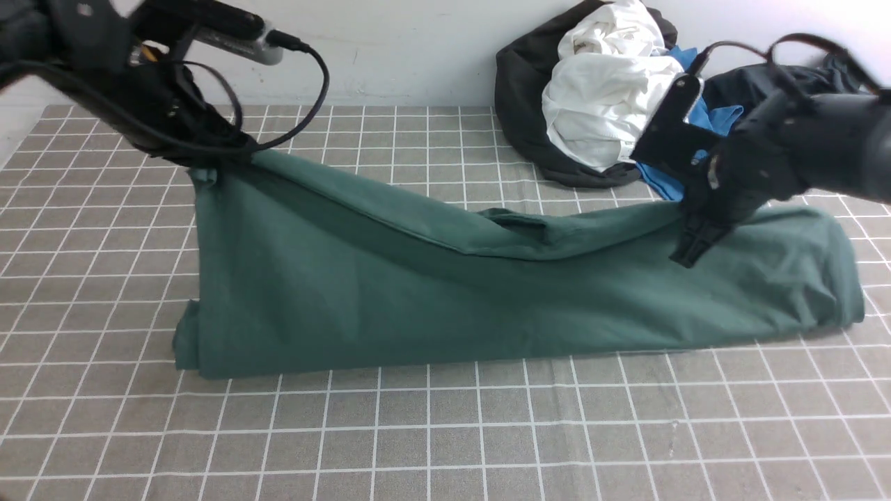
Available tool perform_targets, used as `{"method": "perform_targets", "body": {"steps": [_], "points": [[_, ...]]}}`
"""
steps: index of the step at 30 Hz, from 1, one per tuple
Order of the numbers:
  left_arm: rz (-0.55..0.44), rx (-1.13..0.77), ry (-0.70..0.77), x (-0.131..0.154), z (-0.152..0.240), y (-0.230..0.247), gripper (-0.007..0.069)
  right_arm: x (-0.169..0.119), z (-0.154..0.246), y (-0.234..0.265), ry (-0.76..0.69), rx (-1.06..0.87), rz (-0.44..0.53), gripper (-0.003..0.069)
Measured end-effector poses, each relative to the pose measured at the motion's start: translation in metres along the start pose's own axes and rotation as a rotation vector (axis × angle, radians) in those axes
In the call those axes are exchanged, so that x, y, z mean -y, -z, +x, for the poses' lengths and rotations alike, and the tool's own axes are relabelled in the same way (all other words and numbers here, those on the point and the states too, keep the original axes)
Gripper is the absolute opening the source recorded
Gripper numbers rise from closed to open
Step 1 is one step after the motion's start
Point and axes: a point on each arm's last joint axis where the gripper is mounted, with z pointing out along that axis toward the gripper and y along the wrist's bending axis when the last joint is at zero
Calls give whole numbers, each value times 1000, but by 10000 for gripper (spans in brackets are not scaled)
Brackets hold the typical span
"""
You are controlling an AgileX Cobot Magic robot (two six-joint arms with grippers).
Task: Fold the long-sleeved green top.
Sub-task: Use both arms to drag the lower edge of the fabric forward and fold it over the upper edge
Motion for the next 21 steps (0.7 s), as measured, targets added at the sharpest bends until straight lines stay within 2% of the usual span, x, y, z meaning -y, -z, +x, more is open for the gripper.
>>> {"method": "perform_targets", "body": {"steps": [3,6,9,11,13,17,20,21], "points": [[11,-123,32,-12,-3,-62,67,3,-7,-31,-149,-30,-42,71],[24,-232,73,-23,-6,-98,159,8,-8,-43,-301,-72,-88,164],[27,-307,88,-30,-14,-118,307,20,-15,-33,-417,-91,-136,293],[19,-279,94,-34,-25,-115,377,28,-23,-21,-453,-71,-154,348],[13,-229,98,-36,-36,-105,414,35,-30,-9,-466,-48,-168,372],[30,-144,112,-36,-54,-72,422,39,-46,15,-463,30,-254,351],[78,-112,134,-31,-59,-43,367,18,-59,19,-387,112,-431,221],[86,-113,135,-30,-59,-41,363,16,-60,18,-367,118,-445,211]]}}
